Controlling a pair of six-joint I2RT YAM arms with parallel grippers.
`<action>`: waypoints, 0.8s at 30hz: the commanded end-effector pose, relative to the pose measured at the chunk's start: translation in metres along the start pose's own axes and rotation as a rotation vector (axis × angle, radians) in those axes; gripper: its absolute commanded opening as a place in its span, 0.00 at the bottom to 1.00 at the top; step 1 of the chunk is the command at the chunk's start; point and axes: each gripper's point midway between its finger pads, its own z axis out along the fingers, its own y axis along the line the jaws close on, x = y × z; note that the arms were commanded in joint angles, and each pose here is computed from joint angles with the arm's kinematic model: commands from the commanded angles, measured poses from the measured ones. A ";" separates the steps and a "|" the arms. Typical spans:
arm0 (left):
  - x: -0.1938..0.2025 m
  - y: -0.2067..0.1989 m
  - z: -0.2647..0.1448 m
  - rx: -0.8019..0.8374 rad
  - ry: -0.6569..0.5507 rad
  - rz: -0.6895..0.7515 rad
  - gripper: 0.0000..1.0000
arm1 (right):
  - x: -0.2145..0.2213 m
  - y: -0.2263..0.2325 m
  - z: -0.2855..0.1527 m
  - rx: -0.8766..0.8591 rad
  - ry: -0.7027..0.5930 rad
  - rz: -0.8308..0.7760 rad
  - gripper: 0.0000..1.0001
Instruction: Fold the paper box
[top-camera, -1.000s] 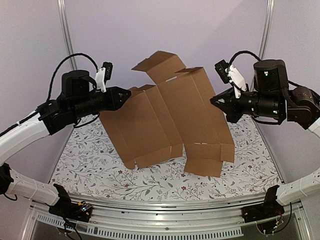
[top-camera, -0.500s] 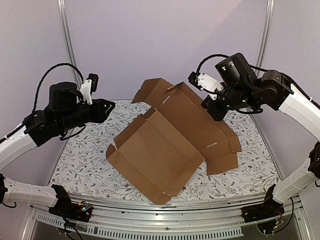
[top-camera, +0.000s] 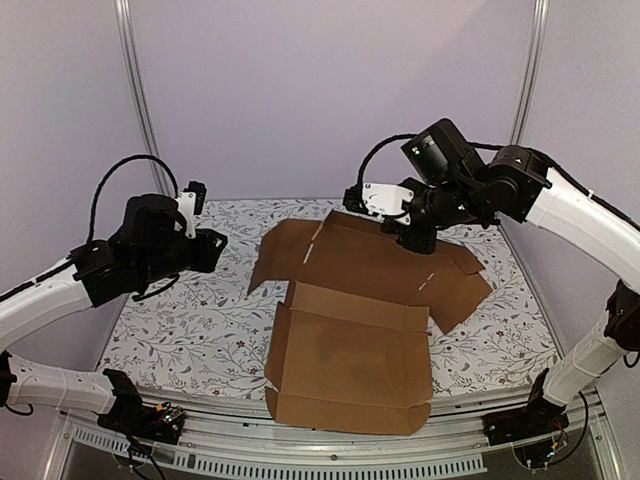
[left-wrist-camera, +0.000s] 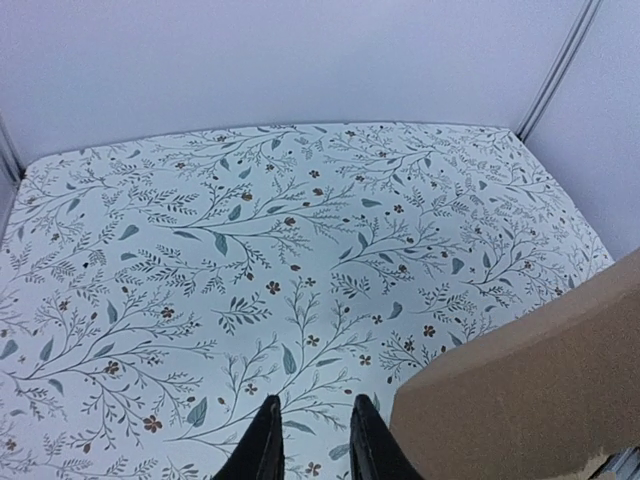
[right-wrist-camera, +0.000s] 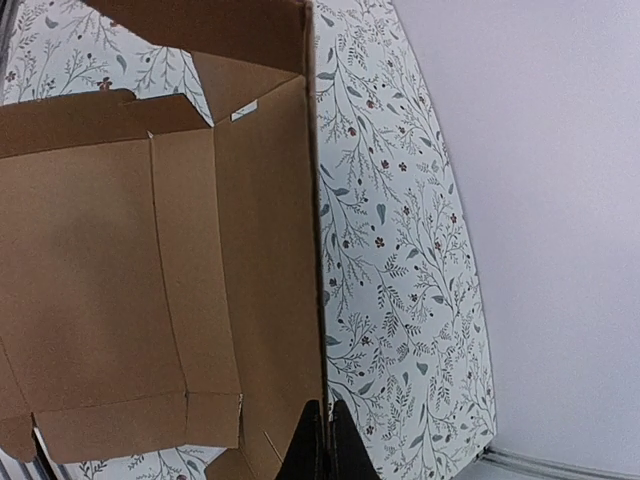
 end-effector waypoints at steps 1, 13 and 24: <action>0.011 0.012 0.019 -0.031 0.014 0.004 0.22 | -0.002 0.020 0.012 -0.096 -0.023 -0.177 0.00; 0.068 -0.042 0.043 0.306 0.230 -0.073 0.16 | -0.015 0.019 0.027 -0.122 -0.013 -0.224 0.00; 0.090 -0.079 0.028 0.536 0.330 -0.103 0.16 | -0.018 0.012 0.037 -0.094 0.013 -0.183 0.00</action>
